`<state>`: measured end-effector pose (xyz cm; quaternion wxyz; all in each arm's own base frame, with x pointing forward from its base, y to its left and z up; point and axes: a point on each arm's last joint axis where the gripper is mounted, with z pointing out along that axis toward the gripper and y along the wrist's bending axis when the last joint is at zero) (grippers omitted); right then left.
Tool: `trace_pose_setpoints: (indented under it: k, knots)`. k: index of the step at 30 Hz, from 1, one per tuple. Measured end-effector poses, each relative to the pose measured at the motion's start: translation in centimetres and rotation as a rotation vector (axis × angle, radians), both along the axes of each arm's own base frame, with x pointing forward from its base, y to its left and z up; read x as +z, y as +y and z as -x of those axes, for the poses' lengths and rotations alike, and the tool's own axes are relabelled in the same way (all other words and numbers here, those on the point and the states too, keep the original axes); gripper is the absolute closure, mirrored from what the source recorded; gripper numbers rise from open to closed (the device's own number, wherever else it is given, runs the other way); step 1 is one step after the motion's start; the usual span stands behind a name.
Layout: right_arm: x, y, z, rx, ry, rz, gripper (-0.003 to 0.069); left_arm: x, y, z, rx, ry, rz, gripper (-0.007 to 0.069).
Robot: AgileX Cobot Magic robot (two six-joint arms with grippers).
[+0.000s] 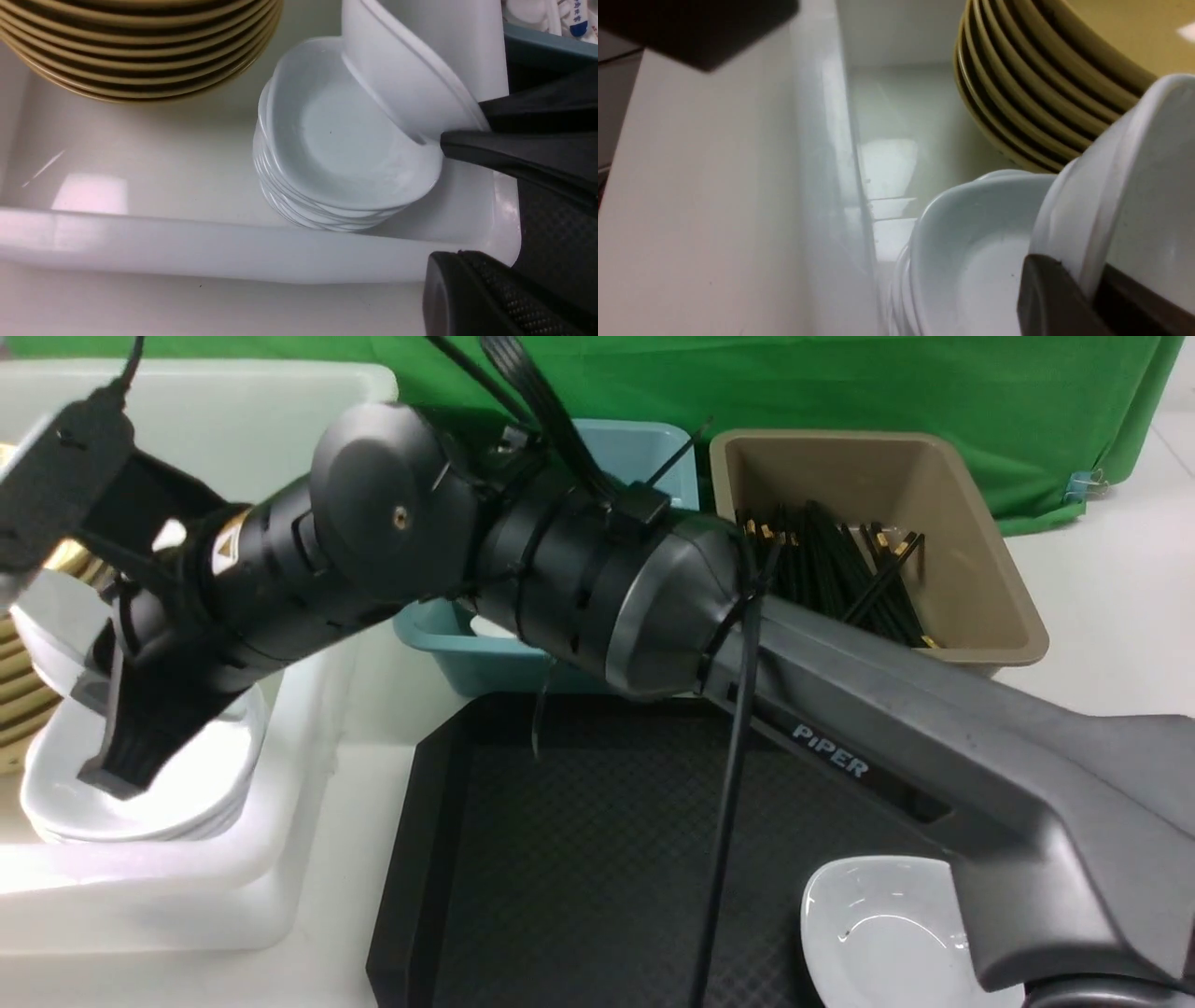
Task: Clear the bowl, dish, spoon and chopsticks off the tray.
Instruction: Use the right arm to put the plate into the large storage box on the left
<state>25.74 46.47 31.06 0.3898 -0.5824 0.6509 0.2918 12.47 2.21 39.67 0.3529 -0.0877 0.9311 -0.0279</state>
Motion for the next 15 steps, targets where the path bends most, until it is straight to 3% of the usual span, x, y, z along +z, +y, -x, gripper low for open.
trace_pose_setpoints:
  k: [6,8,12,15]
  knots:
    - [-1.6,0.7,0.3,0.019,-0.050,0.059,0.0618,-0.2,-0.3,-0.1,-0.025,0.009,-0.002,0.0627]
    - [-1.9,0.8,0.4,0.021,-0.051,0.070,0.0578,-0.3,-0.3,-0.1,-0.025,0.011,-0.004,0.0627]
    - [-2.3,0.8,0.5,0.020,-0.019,0.092,0.0429,-0.3,-0.2,-0.1,-0.026,0.012,-0.009,0.0627]
    - [-2.5,0.6,0.7,-0.004,0.044,0.105,0.0274,-0.3,-0.2,-0.1,-0.026,0.012,-0.010,0.0627]
